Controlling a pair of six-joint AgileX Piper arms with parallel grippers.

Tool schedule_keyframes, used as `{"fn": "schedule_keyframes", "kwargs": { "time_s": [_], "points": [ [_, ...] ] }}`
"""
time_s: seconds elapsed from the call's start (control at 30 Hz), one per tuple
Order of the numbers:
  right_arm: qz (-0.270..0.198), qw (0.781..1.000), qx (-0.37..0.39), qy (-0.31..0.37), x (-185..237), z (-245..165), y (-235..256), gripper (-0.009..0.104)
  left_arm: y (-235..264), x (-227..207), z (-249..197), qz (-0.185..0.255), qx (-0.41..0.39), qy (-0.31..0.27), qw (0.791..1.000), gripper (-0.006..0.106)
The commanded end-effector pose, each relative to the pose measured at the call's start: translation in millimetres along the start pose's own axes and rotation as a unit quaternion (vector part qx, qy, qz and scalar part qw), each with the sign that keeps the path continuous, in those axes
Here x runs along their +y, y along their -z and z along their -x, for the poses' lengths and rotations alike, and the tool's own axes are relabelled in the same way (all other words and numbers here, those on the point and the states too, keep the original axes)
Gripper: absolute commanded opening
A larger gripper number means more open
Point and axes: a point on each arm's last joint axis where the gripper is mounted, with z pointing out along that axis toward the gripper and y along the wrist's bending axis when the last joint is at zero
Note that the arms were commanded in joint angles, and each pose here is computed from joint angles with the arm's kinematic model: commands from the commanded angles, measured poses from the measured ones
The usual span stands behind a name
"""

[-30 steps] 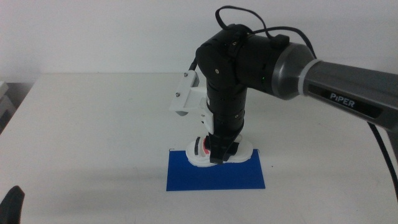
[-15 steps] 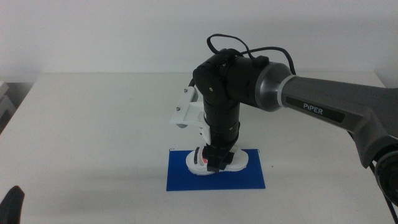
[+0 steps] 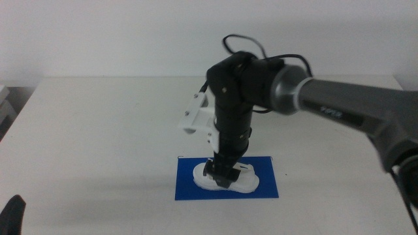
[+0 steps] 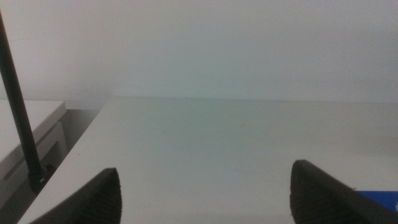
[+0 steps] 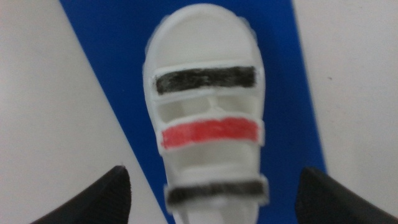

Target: Use one arm to grab the shoe from the table and place it on the mat.

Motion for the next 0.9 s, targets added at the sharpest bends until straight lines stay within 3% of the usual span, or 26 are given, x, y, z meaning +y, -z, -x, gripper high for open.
{"fn": "schedule_keyframes", "kwargs": {
  "time_s": [0.0,0.17,0.43,0.57,0.7,0.87],
  "points": [
    [-0.027,0.996,-0.075,-0.03,-11.7,-9.6,57.2,0.092,0.9,-1.6,5.1,-0.01,-0.041,0.003,0.999,0.092],
    [-0.049,0.962,-0.209,-0.168,-17.3,-57.9,113.8,0.092,0.9,-1.6,5.1,-0.01,-0.041,0.003,0.999,0.092],
    [-0.154,0.84,-0.372,-0.364,2.2,-188.6,163.6,0.092,0.9,-1.6,5.1,-0.01,-0.041,0.003,0.999,0.092],
    [-0.204,0.804,-0.391,-0.399,31.3,-241.7,163.6,0.092,0.9,-1.6,5.1,-0.01,-0.041,0.003,0.999,0.092],
    [-0.266,0.774,-0.427,-0.384,71.5,-281.6,151.9,0.092,0.9,-1.6,5.1,-0.01,-0.041,0.003,0.999,0.092],
    [-0.303,0.735,-0.483,-0.367,115.9,-312.4,135.6,0.092,0.9,-1.6,5.1,-0.01,-0.041,0.003,0.999,0.092]
  ]
}}
